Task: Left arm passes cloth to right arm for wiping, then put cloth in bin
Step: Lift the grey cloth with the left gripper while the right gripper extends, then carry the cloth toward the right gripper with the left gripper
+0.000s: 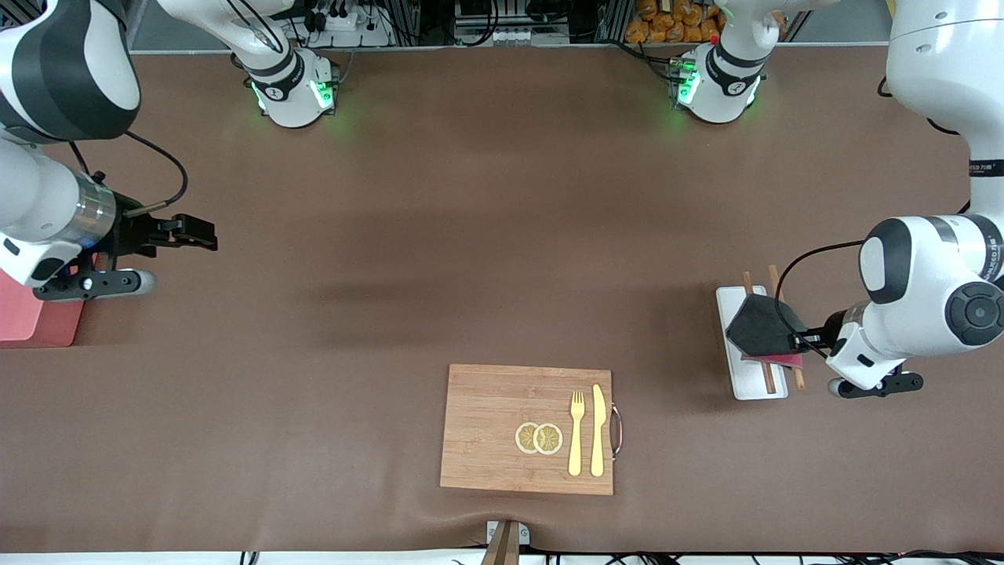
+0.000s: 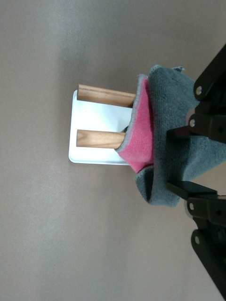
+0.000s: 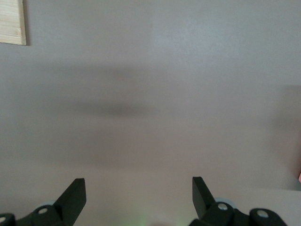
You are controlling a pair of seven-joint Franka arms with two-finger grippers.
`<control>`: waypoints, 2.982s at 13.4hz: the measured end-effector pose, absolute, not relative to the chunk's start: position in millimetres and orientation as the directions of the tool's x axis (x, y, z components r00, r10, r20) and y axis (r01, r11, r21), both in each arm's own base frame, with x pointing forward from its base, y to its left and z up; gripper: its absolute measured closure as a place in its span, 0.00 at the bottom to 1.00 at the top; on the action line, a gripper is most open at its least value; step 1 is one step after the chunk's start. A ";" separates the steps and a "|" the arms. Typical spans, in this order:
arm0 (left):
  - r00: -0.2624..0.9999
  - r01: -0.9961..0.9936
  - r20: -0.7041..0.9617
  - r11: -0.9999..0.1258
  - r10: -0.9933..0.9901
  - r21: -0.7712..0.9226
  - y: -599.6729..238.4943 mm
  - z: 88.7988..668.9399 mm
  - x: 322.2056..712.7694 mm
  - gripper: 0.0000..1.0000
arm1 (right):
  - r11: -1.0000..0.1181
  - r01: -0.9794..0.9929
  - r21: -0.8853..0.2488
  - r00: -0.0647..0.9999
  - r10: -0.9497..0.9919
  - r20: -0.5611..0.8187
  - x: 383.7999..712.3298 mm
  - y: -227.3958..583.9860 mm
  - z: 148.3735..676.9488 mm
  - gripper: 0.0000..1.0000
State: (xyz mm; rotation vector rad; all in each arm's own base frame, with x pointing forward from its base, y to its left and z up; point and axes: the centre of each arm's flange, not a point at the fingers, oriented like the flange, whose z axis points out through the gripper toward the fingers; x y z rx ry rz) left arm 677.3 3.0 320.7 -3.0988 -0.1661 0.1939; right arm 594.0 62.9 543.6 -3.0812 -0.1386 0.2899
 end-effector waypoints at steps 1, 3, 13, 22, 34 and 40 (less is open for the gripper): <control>0.986 0.106 -0.123 -0.994 0.110 -0.035 1.7 320.8 677.4 0.55 | -0.995 0.069 -0.067 0.980 0.080 -0.182 593.9 67.0 544.9 0.00; 0.985 0.113 -0.126 -0.993 0.114 -0.017 -1.6 319.7 677.4 0.58 | -0.994 -0.017 -0.104 0.980 0.004 -0.198 594.4 74.1 542.2 0.00; 0.986 0.114 -0.119 -0.993 0.115 -0.009 -3.5 314.5 681.6 0.94 | -0.967 -0.229 -0.110 0.942 -0.191 -0.277 598.6 102.3 519.2 0.00; 0.996 0.032 -0.089 -0.999 0.030 0.025 -44.0 373.7 676.1 0.94 | -0.948 -0.295 -0.120 0.917 -0.246 -0.313 603.6 106.6 505.0 0.00; 0.993 0.106 -0.075 -0.977 0.094 0.185 -272.6 462.3 609.7 0.94 | -0.726 -0.672 -0.150 0.715 -0.581 -0.388 627.0 194.0 461.2 0.00; 0.922 0.385 -0.129 -0.822 0.366 0.420 -416.2 456.5 581.4 0.94 | -0.654 -0.726 -0.214 0.668 -0.596 -0.445 632.0 253.2 429.4 0.00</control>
